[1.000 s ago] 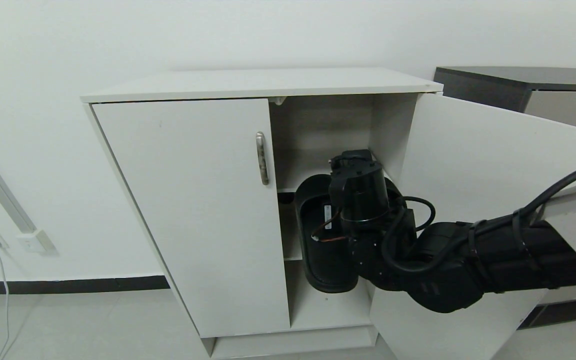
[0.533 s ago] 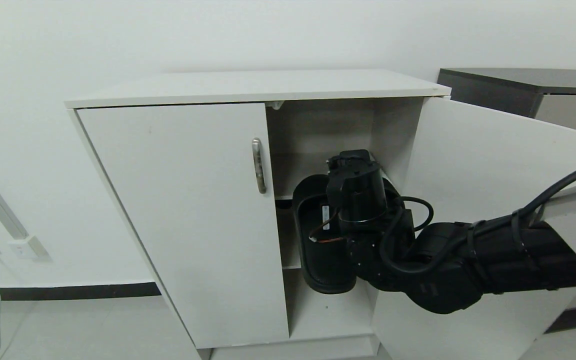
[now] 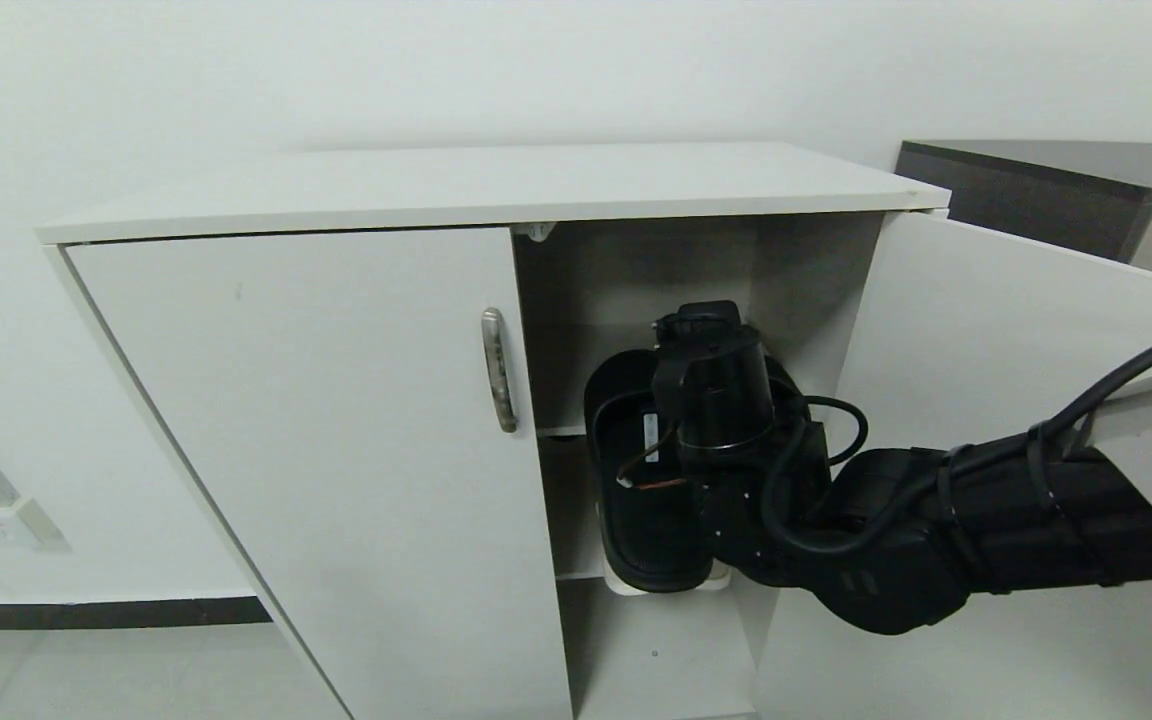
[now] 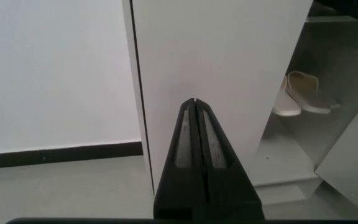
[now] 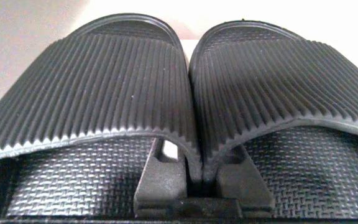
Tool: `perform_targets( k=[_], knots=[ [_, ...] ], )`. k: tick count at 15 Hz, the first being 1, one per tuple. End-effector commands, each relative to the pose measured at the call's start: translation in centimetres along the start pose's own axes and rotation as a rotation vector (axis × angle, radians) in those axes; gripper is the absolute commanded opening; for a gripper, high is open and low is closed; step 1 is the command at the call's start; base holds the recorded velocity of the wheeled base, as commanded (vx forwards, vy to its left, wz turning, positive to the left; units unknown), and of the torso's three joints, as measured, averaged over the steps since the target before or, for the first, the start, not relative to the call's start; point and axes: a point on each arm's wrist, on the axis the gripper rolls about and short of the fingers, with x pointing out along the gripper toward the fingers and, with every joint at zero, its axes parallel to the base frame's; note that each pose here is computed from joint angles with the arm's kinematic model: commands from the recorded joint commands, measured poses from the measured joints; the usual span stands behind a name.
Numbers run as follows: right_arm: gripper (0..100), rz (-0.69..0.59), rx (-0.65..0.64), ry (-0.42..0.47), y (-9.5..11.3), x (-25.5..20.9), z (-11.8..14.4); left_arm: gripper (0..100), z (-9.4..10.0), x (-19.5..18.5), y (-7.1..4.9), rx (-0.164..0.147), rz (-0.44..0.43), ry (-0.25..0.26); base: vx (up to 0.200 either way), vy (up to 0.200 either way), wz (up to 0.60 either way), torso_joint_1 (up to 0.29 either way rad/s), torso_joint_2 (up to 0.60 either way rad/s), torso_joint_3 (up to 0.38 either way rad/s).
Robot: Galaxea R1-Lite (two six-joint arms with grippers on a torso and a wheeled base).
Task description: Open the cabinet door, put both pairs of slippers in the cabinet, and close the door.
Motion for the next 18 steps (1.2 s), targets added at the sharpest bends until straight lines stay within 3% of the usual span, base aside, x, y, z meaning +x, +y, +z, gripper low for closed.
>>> perform_targets(
  k=[1,4,7,14,18],
  knots=[
    [0,-0.002,-0.002,0.003,-0.1,0.1,-0.1,0,0.0,0.0,0.0,0.0,0.0,0.002,0.0,0.0,0.0,0.0,0.0,0.0],
    [0,-0.002,-0.01,0.013,-0.1,0.2,-0.2,0,0.0,0.0,0.0,0.0,0.001,0.002,0.0,0.0,0.0,0.0,0.0,0.0],
    [0,-0.002,-0.011,0.014,-0.1,0.2,-0.2,0,0.0,0.0,0.0,0.0,0.001,0.002,0.2,0.0,0.0,-0.002,0.0,0.002],
    [0,0.006,-0.025,0.028,0.1,0.5,-0.9,0,0.0,0.0,0.0,0.0,0.001,0.002,0.0,0.0,0.0,0.0,0.0,0.0],
    [0,0.022,-0.015,0.055,-0.3,3.7,-0.1,0,0.0,0.0,0.0,-0.002,0.001,0.002,0.0,0.0,0.0,0.0,0.0,0.0]
  ],
)
